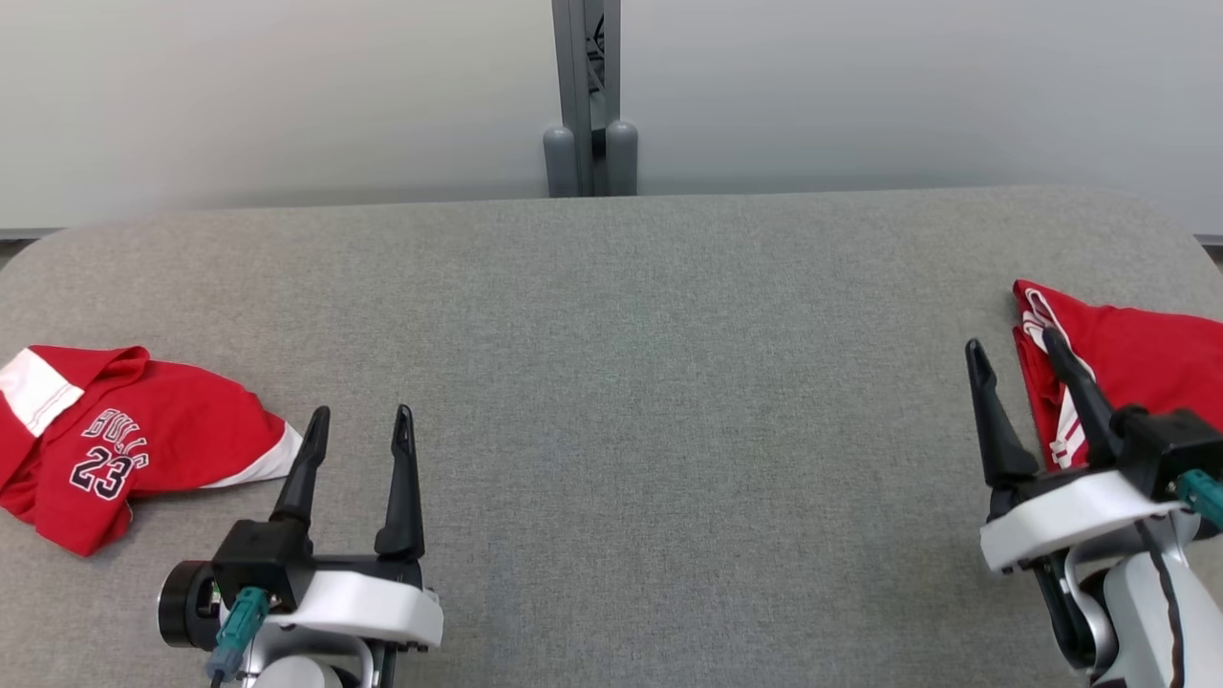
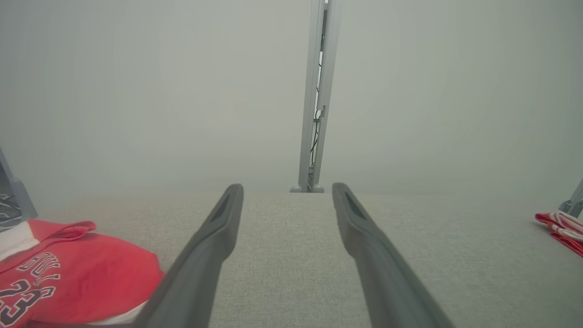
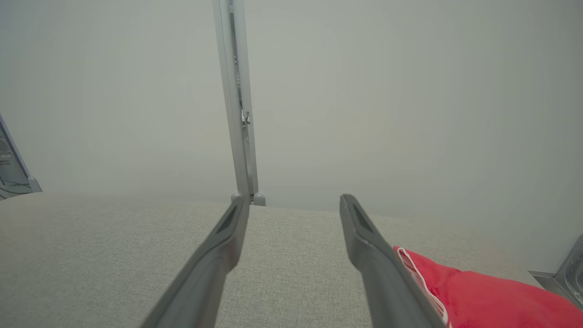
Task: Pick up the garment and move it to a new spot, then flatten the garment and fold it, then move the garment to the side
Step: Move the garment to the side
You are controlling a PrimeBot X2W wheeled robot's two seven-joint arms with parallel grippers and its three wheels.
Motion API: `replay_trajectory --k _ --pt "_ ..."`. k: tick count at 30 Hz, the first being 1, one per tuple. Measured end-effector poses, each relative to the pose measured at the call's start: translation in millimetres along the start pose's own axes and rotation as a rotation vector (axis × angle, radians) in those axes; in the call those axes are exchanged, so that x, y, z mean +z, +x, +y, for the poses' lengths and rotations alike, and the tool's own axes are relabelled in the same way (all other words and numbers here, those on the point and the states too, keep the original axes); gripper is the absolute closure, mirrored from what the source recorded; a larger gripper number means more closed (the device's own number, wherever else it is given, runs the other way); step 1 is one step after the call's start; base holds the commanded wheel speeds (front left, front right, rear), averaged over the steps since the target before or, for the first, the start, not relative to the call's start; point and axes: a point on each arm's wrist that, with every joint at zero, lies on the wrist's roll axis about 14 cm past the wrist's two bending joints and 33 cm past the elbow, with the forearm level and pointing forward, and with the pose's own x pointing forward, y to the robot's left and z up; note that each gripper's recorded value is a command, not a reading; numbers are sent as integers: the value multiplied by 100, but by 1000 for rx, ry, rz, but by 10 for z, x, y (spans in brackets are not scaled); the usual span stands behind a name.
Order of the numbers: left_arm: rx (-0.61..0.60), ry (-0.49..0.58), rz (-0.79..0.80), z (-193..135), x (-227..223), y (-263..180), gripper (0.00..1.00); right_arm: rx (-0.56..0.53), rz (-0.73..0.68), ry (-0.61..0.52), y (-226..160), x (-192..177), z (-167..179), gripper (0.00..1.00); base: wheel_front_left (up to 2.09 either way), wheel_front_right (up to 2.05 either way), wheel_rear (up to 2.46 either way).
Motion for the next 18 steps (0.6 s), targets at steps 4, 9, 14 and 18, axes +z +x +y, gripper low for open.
replay_trajectory --k 4,9,14,18 --pt "7 -3 11 22 -22 -95 0 -5 16 6 -111 -61 44 0 0 0 0" --pt "0 -6 17 10 -34 -164 0 0 23 6 -174 -81 79 0 0 0 0" --pt "-4 -6 20 2 -38 -232 0 8 22 4 -223 -70 110 0 0 0 0" --pt "-8 -6 20 -10 -35 -251 0 19 25 1 -245 -71 142 0 0 0 0"
